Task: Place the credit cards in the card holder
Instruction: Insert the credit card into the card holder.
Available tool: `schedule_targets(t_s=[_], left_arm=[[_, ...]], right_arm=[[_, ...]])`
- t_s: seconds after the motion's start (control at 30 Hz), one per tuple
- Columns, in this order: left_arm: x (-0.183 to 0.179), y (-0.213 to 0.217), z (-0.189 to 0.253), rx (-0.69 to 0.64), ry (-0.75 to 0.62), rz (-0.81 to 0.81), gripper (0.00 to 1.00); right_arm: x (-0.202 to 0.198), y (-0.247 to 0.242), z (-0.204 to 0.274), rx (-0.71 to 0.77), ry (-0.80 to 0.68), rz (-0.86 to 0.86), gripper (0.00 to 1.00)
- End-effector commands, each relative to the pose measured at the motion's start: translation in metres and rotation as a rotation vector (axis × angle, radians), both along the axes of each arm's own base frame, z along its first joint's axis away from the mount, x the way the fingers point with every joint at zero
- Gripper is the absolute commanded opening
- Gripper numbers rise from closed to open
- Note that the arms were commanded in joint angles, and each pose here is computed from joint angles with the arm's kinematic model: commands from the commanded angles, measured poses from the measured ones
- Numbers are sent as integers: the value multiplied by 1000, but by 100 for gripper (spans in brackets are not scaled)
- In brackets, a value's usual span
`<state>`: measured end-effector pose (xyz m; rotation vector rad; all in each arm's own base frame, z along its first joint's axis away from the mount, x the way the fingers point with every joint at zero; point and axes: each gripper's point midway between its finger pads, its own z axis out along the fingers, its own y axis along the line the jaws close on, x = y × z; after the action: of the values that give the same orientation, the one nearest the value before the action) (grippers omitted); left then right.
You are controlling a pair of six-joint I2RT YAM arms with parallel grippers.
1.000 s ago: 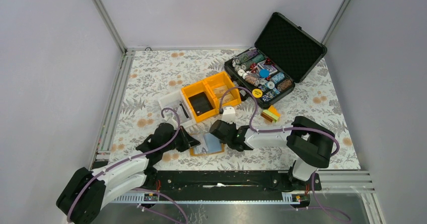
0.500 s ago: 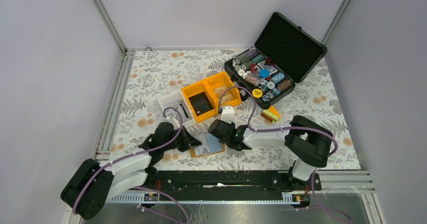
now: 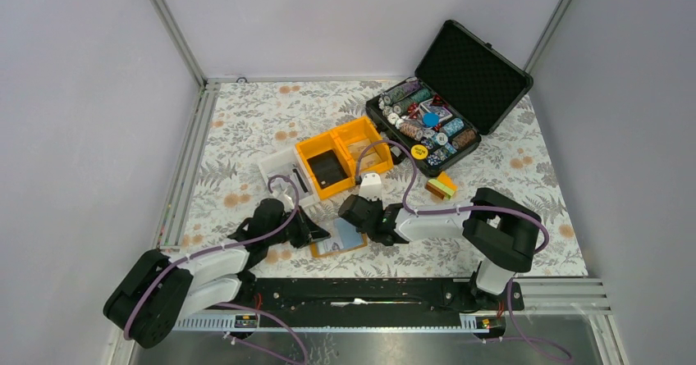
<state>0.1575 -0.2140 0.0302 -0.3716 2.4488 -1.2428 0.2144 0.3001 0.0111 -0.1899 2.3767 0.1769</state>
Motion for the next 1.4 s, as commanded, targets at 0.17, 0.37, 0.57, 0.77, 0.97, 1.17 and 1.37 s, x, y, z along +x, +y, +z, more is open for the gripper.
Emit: schedule_targets(t_s=[0.17, 0.37, 0.57, 0.77, 0.97, 1.17, 1.37], left_arm=[[-6, -2, -8, -27, 32, -16, 0], [-2, -5, -5, -43, 16, -11, 0], [-2, -5, -5, -55, 14, -6, 0], [0, -5, -4, -61, -4, 0, 0], [-4, -5, -8, -51, 20, -17, 10], [-2, 6, -15, 54, 10, -11, 26], [0, 16, -14, 160, -11, -33, 40]], right_arm=[[-13, -21, -22, -107, 59, -11, 0], [-14, -20, -23, -108, 63, -7, 0], [-13, -18, -23, -109, 64, -6, 0], [-14, -18, -23, -111, 64, -6, 0], [-14, -18, -23, -115, 64, -8, 0], [-13, -18, -22, -113, 62, -9, 0], [-13, -17, -23, -119, 62, -4, 0]])
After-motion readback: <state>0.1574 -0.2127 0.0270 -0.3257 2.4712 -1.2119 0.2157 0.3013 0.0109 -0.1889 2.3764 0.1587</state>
